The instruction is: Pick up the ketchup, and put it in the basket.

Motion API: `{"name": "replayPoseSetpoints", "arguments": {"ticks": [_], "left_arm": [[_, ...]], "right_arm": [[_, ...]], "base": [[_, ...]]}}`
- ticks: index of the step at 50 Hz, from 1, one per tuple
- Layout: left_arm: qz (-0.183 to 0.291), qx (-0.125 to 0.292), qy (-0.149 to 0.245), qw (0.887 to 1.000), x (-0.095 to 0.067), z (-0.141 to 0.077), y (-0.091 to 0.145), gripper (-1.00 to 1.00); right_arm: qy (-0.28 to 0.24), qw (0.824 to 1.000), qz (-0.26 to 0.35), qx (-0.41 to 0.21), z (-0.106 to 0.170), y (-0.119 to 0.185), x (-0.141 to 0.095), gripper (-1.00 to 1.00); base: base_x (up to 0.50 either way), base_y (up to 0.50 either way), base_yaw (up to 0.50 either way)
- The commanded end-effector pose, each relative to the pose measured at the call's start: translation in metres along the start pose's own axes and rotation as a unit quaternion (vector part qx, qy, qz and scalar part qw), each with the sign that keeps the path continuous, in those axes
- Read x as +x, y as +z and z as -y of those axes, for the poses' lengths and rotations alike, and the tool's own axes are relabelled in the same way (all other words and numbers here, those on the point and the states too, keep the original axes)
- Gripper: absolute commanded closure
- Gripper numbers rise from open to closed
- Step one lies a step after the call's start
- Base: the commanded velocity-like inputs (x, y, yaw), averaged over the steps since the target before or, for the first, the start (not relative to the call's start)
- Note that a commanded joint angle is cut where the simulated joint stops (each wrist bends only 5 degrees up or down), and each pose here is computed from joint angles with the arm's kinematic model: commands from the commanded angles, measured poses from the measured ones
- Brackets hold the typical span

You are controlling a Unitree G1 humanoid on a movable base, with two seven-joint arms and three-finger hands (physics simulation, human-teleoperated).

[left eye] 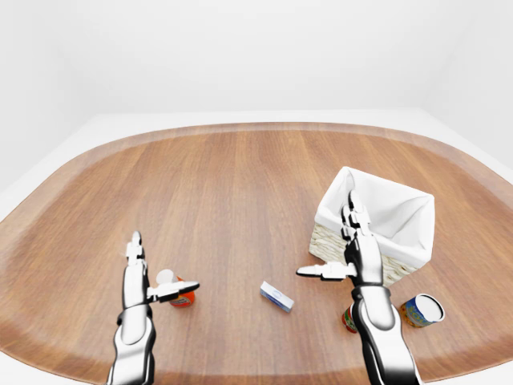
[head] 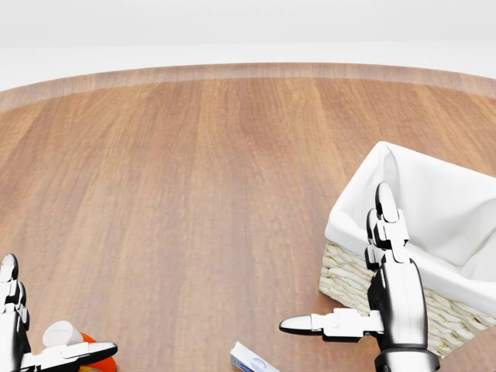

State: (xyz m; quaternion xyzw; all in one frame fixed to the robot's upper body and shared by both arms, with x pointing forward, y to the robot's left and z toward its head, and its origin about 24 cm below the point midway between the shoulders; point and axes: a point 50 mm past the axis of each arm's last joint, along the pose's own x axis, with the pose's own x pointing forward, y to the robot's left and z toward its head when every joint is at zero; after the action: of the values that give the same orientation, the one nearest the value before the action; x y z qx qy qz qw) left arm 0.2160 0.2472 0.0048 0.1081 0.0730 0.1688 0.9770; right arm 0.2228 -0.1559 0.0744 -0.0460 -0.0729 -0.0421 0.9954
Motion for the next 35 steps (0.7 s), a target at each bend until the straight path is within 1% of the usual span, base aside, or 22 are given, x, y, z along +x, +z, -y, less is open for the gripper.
{"name": "replayPoseSetpoints", "arguments": {"ticks": [1, 7, 16, 26, 34, 35], "left_arm": [[-0.029, 0.002, -0.006, 1.000, 0.002, 0.006, -0.013, -1.00], [-0.040, 0.005, -0.009, 0.999, 0.004, 0.010, -0.017, -1.00], [-0.077, 0.012, -0.011, 0.997, 0.007, 0.014, -0.033, -1.00], [-0.101, 0.015, -0.014, 0.995, 0.010, 0.018, -0.042, -1.00], [-0.103, 0.015, -0.020, 0.994, 0.009, 0.020, -0.043, -1.00], [-0.103, 0.010, -0.024, 0.994, 0.008, 0.021, -0.043, 0.26]], "right_arm": [[0.000, 1.000, -0.001, 0.000, -0.001, -0.001, 0.001, -1.00], [0.000, 1.000, 0.001, 0.000, 0.000, 0.001, 0.000, -1.00], [-0.001, 1.000, 0.003, -0.001, 0.000, 0.002, -0.001, -1.00], [-0.001, 1.000, 0.005, -0.001, 0.000, 0.004, -0.002, -1.00], [0.000, 1.000, 0.006, 0.000, 0.000, 0.004, -0.002, -1.00], [0.000, 1.000, 0.006, 0.000, 0.000, 0.004, -0.002, -1.00]], "base": [[0.00, 0.00, 0.00], [0.00, 0.00, 0.00], [0.00, 0.00, 0.00], [0.00, 0.00, 0.00], [0.00, 0.00, 0.00], [0.00, 0.00, 0.00]]}}
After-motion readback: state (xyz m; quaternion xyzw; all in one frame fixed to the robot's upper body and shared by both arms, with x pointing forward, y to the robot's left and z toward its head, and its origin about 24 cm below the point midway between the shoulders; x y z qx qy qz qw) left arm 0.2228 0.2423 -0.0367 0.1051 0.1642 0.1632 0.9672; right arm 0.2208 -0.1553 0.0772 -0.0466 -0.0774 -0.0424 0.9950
